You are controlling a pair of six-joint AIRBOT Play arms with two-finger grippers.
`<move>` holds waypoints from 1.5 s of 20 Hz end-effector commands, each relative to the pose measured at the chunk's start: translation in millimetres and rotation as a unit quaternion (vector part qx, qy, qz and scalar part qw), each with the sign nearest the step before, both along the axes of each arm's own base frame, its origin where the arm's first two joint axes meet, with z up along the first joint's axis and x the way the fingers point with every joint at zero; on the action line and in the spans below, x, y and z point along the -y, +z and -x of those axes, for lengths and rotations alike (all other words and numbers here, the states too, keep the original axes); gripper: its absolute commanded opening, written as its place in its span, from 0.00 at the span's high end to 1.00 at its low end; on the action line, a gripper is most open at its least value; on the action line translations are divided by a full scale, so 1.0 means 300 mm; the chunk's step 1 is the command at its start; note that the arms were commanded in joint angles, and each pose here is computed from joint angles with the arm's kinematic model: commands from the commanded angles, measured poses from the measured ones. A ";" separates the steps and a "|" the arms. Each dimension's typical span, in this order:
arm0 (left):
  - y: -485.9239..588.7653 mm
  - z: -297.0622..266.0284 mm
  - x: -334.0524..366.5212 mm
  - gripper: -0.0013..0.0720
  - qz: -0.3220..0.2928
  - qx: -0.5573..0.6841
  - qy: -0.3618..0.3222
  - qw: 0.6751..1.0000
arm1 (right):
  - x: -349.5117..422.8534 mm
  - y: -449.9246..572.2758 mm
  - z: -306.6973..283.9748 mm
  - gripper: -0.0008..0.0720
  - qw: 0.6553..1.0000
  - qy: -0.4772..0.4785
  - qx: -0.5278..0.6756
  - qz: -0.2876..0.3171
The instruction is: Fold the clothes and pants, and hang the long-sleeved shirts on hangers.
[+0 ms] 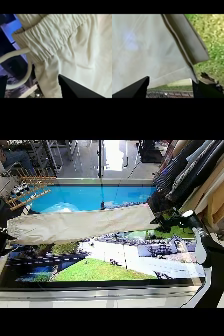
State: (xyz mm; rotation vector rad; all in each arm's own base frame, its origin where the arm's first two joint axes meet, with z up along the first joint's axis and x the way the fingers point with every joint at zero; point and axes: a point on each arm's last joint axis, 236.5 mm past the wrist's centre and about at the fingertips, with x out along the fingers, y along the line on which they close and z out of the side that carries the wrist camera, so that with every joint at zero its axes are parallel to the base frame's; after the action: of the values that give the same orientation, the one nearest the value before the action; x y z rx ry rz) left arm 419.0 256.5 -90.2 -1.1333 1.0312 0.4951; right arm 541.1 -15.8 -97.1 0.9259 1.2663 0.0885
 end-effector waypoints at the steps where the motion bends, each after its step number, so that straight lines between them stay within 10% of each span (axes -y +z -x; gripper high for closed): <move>1: -0.056 -0.065 0.018 0.18 -0.008 0.003 0.017 1.000 | -0.020 -0.025 -0.090 0.22 0.998 -0.029 0.038 0.029; 3: -0.050 -0.109 -0.002 0.27 -0.025 0.019 0.039 0.999 | -0.033 -0.024 -0.160 0.25 0.995 -0.054 0.070 0.044; 8: -0.039 -0.167 -0.018 0.96 -0.049 0.042 0.056 0.996 | -0.065 0.001 -0.234 0.84 0.989 -0.068 0.112 0.066; 9: -0.034 -0.168 -0.017 0.97 -0.050 0.043 0.055 0.996 | -0.067 0.014 -0.233 0.97 0.989 -0.063 0.115 0.067; 19: 0.042 0.350 -0.045 0.97 -0.140 -0.209 -0.241 0.938 | 0.030 0.147 0.423 0.97 0.945 0.233 -0.086 0.211; 22: 0.089 0.562 -0.125 0.97 -0.171 -0.334 -0.300 0.877 | -0.040 0.121 0.750 0.97 0.941 0.247 -0.144 0.179; 27: 0.147 0.612 -0.118 0.97 -0.157 -0.316 -0.317 0.880 | -0.111 0.097 1.142 0.96 0.944 0.235 -0.145 0.182; 28: 0.151 0.630 -0.106 0.95 -0.145 -0.322 -0.319 0.880 | -0.101 0.119 1.129 0.75 0.946 0.226 -0.122 0.197; 29: 0.157 0.639 -0.098 0.64 -0.139 -0.326 -0.316 0.880 | -0.071 0.151 1.085 0.30 0.949 0.209 -0.093 0.218; 30: 0.164 0.637 -0.099 0.18 -0.141 -0.326 -0.302 0.885 | -0.021 0.179 1.032 0.21 0.952 0.180 -0.068 0.236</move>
State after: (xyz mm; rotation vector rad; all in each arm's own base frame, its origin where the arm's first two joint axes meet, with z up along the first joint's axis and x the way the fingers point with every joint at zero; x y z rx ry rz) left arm 241.8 291.4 -48.9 -0.3011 1.7099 0.4969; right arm 231.5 3.9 -52.2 0.2919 1.6149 0.0661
